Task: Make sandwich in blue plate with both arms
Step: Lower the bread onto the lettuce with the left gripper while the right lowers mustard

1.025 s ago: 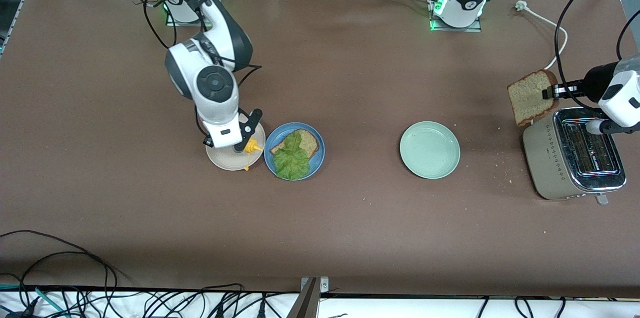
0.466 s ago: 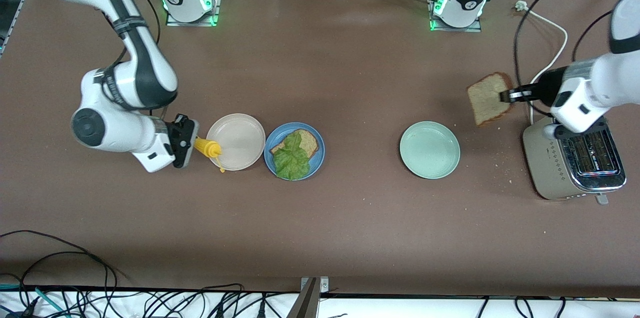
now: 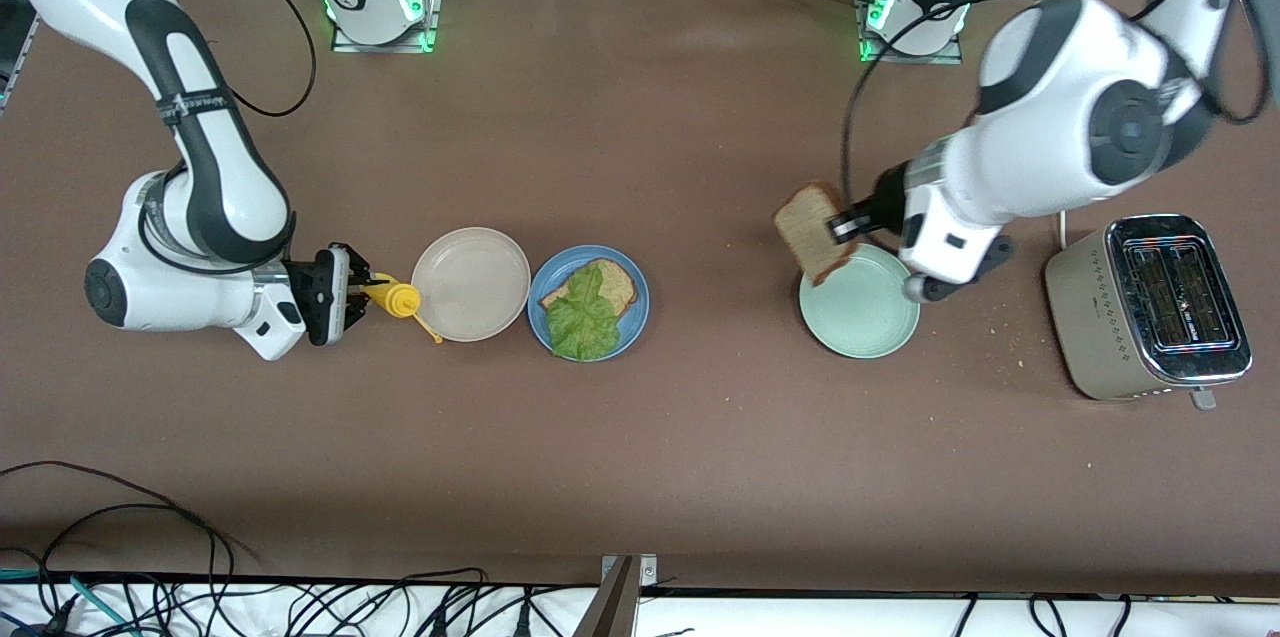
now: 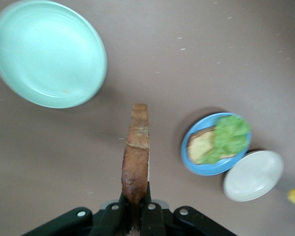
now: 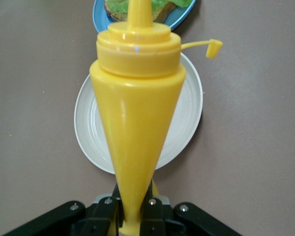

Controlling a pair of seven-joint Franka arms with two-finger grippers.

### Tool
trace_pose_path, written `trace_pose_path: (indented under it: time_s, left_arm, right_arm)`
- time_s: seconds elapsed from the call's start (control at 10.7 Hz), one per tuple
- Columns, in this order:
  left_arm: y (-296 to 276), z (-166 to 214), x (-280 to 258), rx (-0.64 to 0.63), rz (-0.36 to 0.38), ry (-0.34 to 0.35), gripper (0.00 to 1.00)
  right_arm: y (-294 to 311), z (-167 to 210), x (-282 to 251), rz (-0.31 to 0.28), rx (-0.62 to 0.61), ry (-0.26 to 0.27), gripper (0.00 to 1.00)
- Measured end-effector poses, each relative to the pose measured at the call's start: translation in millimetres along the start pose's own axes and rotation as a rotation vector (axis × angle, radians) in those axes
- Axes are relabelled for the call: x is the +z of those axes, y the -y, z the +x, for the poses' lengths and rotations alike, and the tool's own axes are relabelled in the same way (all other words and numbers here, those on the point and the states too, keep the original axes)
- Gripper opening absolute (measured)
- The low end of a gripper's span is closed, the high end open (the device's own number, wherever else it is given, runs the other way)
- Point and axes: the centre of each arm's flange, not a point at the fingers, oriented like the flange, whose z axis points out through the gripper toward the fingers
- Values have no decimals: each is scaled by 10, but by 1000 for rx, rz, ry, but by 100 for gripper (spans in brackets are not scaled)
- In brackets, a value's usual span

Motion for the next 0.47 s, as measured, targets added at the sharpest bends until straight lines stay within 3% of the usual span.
trace_pose_path:
  time_s: [0.47]
  left_arm:
    - [-936,-376,726,-179,-306,-71,9]
  right_arm:
    - [-210,-859,244,23,-104,-165,15]
